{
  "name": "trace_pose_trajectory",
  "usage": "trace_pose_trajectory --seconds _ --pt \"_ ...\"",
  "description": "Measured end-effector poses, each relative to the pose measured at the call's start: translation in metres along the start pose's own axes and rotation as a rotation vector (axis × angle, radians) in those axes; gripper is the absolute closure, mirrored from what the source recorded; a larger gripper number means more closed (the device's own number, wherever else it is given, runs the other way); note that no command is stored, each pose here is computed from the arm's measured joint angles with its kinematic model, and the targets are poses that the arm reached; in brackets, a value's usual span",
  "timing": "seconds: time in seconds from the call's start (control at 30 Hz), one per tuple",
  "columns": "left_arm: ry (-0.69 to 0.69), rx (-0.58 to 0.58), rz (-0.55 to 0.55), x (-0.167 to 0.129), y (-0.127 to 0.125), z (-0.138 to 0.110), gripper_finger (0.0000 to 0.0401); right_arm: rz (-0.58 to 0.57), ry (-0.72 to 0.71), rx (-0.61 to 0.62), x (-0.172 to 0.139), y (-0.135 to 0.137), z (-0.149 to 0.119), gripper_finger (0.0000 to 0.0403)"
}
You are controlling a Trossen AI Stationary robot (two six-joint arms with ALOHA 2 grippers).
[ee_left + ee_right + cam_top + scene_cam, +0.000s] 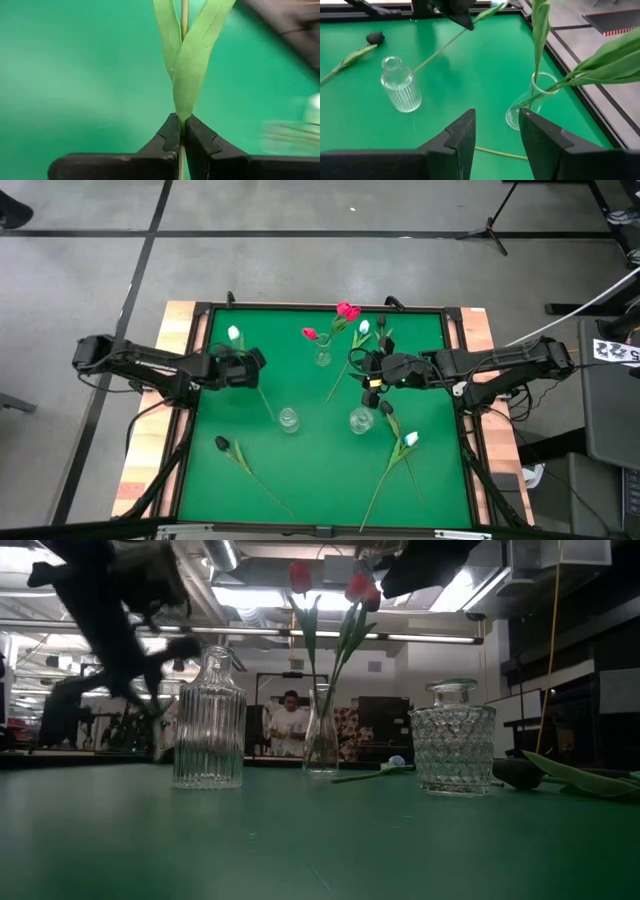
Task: Sort flowers into vase by color
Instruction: Put the left white tulip into the bottom left transparent vase
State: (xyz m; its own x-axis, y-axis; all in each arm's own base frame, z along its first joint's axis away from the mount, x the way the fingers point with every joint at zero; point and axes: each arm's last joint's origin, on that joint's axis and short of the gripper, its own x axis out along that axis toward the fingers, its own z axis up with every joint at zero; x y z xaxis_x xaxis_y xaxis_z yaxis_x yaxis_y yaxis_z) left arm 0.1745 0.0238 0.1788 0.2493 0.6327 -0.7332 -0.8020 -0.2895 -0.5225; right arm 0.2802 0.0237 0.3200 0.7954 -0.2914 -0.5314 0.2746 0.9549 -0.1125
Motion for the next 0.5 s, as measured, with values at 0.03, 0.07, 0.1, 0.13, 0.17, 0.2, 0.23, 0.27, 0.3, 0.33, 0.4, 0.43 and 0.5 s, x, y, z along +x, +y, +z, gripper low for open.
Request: trace_pose_trajectory --seconds 0.03,0.07,0.1,0.13,0.17,0.2,0.23,0.27,0.3,0.33,0.4,0.43,0.5 --pt "-0.011 0.013 -0.056 -0.003 -0.004 0.002 0.0396 0.001 -0.007 0.003 0.0 0.0 0.001 0.0252" --pt "-0.022 0.03 -0.113 -0.007 -0.009 0.004 0.0397 0.002 -0.017 0.007 0.0 0.0 0.002 0.0251" --pt "-0.033 0.052 -0.162 -0.01 -0.013 0.006 0.0396 0.004 -0.028 0.009 0.0 0.0 0.003 0.0251" --pt "-0.044 0.078 -0.217 -0.014 -0.017 0.009 0.0395 0.005 -0.038 0.012 0.0 0.0 0.004 0.0252" --pt "-0.052 0.101 -0.27 -0.019 -0.022 0.011 0.0393 0.007 -0.046 0.015 0.0 0.001 0.005 0.0252" --pt "-0.059 0.126 -0.318 -0.023 -0.026 0.013 0.0392 0.007 -0.053 0.018 0.0 0.001 0.005 0.0252" --pt "-0.067 0.151 -0.366 -0.027 -0.03 0.016 0.0392 0.008 -0.057 0.02 0.0 0.001 0.006 0.0252" --pt "-0.078 0.174 -0.414 -0.031 -0.034 0.018 0.0392 0.009 -0.065 0.023 0.0 0.001 0.007 0.0252" --pt "-0.09 0.193 -0.464 -0.036 -0.038 0.02 0.0394 0.01 -0.072 0.024 0.0 0.001 0.007 0.0252" --pt "-0.102 0.209 -0.511 -0.041 -0.042 0.023 0.0395 0.01 -0.076 0.025 0.0 0.001 0.008 0.0252" --pt "-0.134 0.241 -0.606 -0.052 -0.049 0.028 0.0397 0.011 -0.081 0.027 -0.001 0.001 0.008 0.0252" --pt "-0.154 0.256 -0.656 -0.057 -0.052 0.03 0.0397 0.01 -0.08 0.027 -0.003 0.0 0.008 0.0252" --pt "-0.193 0.294 -0.748 -0.069 -0.058 0.034 0.0395 0.001 -0.096 0.033 -0.006 -0.002 0.01 0.0252"
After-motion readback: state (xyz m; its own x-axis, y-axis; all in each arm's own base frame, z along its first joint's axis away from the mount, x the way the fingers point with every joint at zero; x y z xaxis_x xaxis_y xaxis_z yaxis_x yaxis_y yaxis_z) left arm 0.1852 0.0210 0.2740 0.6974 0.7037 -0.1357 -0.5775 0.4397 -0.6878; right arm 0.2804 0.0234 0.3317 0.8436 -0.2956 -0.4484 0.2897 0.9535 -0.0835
